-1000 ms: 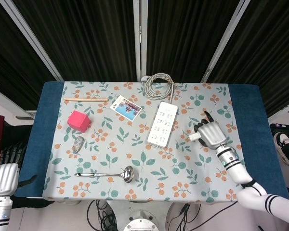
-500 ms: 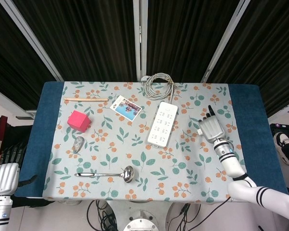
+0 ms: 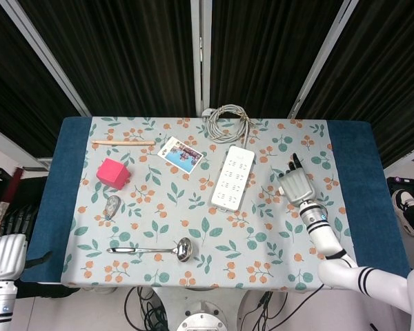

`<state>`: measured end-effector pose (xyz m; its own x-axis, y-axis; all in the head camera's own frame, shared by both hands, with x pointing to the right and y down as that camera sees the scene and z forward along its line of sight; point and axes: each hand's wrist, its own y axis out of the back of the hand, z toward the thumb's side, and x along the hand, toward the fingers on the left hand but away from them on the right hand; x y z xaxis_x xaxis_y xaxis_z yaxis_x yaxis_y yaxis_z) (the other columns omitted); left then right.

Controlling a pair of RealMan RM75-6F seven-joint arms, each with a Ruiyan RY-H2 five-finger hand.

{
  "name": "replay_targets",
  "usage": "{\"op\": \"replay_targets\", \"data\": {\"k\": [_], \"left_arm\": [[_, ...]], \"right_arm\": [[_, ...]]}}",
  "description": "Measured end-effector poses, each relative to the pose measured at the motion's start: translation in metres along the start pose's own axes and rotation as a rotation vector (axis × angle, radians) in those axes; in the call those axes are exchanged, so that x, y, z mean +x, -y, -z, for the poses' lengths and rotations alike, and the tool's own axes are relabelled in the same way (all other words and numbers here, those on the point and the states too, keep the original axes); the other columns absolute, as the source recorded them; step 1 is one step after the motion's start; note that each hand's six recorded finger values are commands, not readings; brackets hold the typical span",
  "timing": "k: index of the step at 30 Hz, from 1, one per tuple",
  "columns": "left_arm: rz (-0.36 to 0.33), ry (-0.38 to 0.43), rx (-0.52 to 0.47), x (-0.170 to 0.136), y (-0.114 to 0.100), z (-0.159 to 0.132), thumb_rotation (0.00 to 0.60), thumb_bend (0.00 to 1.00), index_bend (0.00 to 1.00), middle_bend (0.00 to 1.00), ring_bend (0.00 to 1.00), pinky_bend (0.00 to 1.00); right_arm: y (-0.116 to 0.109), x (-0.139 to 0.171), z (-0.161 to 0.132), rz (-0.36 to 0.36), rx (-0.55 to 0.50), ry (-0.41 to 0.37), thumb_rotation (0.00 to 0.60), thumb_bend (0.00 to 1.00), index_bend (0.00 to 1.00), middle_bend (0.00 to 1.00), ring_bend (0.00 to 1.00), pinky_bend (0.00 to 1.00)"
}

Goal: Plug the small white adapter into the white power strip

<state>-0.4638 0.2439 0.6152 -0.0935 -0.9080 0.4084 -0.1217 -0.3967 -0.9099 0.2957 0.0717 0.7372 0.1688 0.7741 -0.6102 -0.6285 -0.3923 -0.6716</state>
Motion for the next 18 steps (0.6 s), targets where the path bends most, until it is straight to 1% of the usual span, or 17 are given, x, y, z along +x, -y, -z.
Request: {"op": "replay_targets", "data": {"k": [11, 16, 18], "left_arm": [[-0.004, 0.002, 0.000, 0.000, 0.000, 0.000, 0.600, 0.00, 0.06, 0.00, 0.00, 0.00], [-0.007, 0.005, 0.002, 0.000, -0.001, 0.000, 0.600, 0.00, 0.06, 0.00, 0.00, 0.00], [-0.009, 0.006, 0.005, 0.000, -0.002, -0.001, 0.600, 0.00, 0.06, 0.00, 0.00, 0.00]], "right_arm": [[0.001, 0.005, -0.001, -0.013, -0.034, -0.005, 0.600, 0.33, 0.26, 0.36, 0.12, 0.00], [-0.002, 0.009, 0.002, -0.007, -0.058, 0.000, 0.600, 0.33, 0.15, 0.31, 0.07, 0.00], [-0.005, 0.013, 0.003, 0.005, -0.073, 0.003, 0.600, 0.33, 0.13, 0.29, 0.05, 0.00]]}}
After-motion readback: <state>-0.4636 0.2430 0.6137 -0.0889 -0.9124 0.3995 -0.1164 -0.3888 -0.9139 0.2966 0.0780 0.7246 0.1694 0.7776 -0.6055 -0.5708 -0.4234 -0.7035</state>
